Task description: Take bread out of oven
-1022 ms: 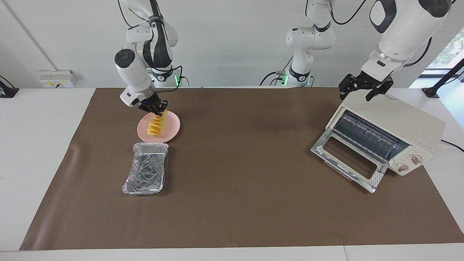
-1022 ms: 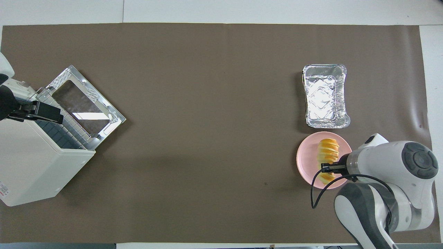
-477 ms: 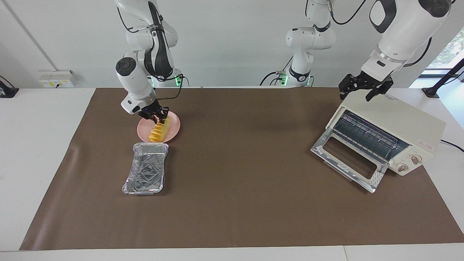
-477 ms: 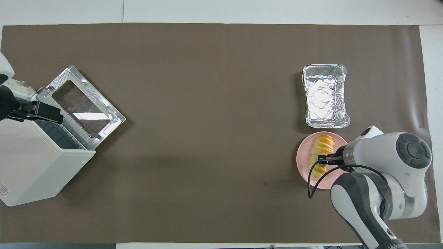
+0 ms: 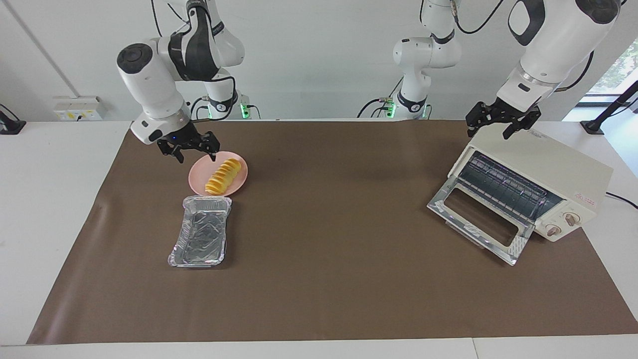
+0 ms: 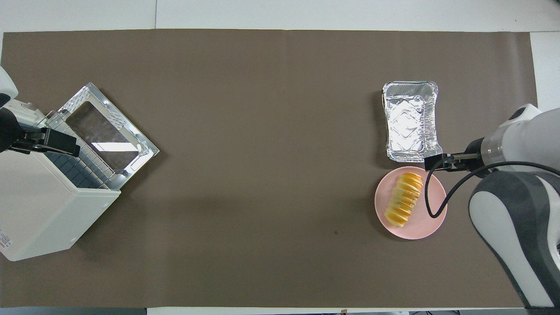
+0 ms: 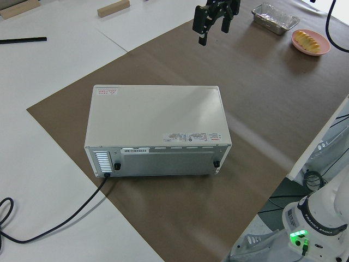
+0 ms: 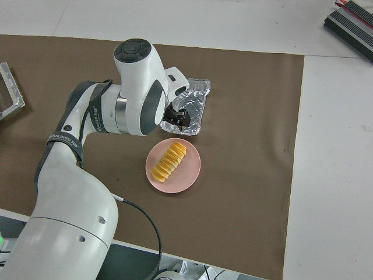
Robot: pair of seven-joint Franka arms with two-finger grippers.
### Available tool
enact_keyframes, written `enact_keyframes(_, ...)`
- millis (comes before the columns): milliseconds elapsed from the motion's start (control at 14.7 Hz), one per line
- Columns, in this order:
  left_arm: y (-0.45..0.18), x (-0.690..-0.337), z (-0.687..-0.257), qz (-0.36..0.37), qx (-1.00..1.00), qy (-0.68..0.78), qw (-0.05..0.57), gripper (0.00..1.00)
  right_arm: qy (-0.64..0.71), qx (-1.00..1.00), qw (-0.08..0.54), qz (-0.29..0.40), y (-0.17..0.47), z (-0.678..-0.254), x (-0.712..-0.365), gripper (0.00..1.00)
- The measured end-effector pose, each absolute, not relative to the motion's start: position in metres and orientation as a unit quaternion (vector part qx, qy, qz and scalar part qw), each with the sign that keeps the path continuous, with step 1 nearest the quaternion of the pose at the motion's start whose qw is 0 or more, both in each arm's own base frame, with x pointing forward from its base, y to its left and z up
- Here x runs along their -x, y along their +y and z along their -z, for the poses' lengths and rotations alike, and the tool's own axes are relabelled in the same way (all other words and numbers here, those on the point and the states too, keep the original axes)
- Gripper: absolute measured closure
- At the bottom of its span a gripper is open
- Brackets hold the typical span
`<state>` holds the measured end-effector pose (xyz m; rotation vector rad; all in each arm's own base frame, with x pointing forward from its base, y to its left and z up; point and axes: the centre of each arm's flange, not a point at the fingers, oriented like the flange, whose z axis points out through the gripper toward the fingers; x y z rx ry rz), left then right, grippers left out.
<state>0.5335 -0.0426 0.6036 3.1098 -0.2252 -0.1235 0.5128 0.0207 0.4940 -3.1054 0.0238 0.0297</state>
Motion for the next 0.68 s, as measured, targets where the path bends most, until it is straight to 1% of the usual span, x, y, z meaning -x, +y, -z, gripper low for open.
enact_keyframes(136,-0.043,-0.533,-0.604,0.040,-0.997,-0.072,0.011,0.00,0.019,1.000,0.018,0.004,0.005,-0.528,-0.523,0.00)
enact_keyframes(409,-0.043,-0.533,-0.604,0.040,-0.997,-0.072,0.011,0.00,0.020,1.000,0.019,0.007,0.001,-0.581,-0.528,0.00)
enact_keyframes(545,-0.043,-0.533,-0.604,0.040,-0.997,-0.072,0.011,0.00,0.019,1.000,0.014,0.009,0.000,-0.595,-0.535,0.00)
enact_keyframes(681,-0.043,-0.533,-0.604,0.040,-0.997,-0.072,0.011,0.00,0.018,1.000,0.007,0.008,-0.002,-0.593,-0.542,0.00)
